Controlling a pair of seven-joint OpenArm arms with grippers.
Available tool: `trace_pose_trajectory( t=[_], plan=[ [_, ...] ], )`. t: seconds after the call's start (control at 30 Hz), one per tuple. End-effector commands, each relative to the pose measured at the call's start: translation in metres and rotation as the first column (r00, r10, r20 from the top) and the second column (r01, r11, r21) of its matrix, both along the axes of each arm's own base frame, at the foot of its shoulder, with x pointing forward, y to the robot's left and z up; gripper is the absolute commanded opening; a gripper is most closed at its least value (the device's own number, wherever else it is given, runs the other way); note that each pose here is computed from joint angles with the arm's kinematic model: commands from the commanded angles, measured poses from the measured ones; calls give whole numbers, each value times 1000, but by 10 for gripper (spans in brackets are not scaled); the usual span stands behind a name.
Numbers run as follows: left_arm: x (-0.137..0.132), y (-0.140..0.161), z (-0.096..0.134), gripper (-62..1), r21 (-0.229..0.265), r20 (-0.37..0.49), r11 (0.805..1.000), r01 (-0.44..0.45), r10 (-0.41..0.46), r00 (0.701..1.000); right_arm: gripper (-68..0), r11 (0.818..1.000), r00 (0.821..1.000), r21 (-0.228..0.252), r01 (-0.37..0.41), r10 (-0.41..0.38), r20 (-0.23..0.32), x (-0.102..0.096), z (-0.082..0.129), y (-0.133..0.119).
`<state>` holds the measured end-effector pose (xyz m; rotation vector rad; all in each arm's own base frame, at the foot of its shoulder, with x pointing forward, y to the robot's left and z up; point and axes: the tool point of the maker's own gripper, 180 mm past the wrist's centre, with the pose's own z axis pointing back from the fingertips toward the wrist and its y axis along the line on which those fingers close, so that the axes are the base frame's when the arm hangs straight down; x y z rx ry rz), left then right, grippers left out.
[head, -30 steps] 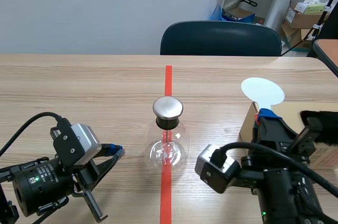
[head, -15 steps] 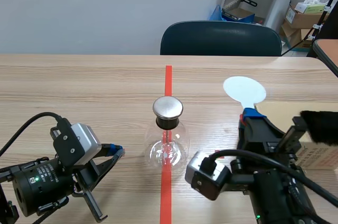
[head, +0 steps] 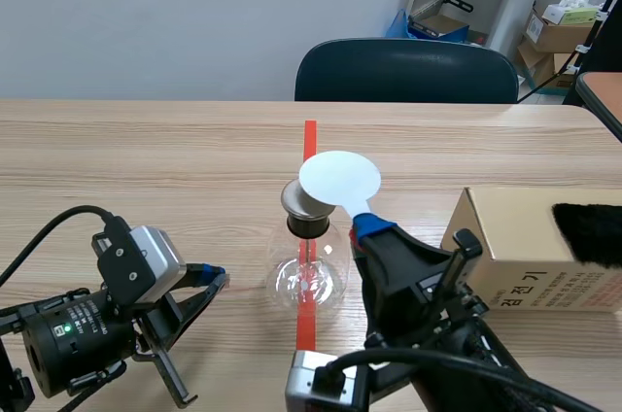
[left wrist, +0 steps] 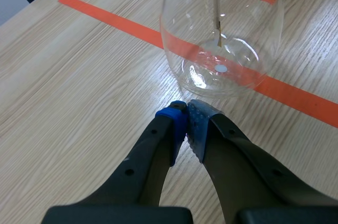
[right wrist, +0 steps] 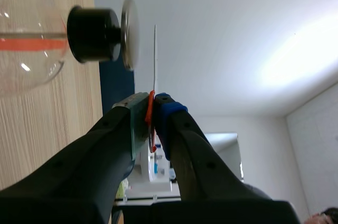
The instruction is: Do the electroscope experiment
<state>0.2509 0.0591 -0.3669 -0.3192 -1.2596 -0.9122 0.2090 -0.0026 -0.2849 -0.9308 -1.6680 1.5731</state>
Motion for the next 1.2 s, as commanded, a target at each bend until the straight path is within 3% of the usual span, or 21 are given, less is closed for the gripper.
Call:
trace_pose_trajectory(
  t=[0.0, 0.2, 0.73, 0.87, 1.0, 1.17],
  plan=[
    [8, -1, 13, -597, -24, 37, 1000, -7, 8, 999, -658, 1000, 1000, -11, -24, 24, 20, 0, 3, 0],
    [13, 3, 16, -597, -24, 50, 1000, -21, 22, 999, -658, 995, 995, -17, -96, 97, 21, -8, 3, 11],
    [12, 2, 15, -597, -20, 50, 1000, -13, 14, 999, -658, 995, 995, -16, -94, 94, 21, -8, 3, 11],
    [13, 1, 16, -597, -22, 50, 1000, -14, 15, 999, -658, 999, 999, -12, -39, 40, 20, -2, 3, 3],
    [13, 1, 16, -597, -22, 50, 1000, -14, 15, 999, -658, 998, 997, -3, 70, -70, 18, 8, 4, -14],
    [13, 1, 16, -597, -22, 50, 1000, -14, 15, 999, -658, 971, 971, 9, 237, -237, 13, 20, 4, -42]
  ],
)
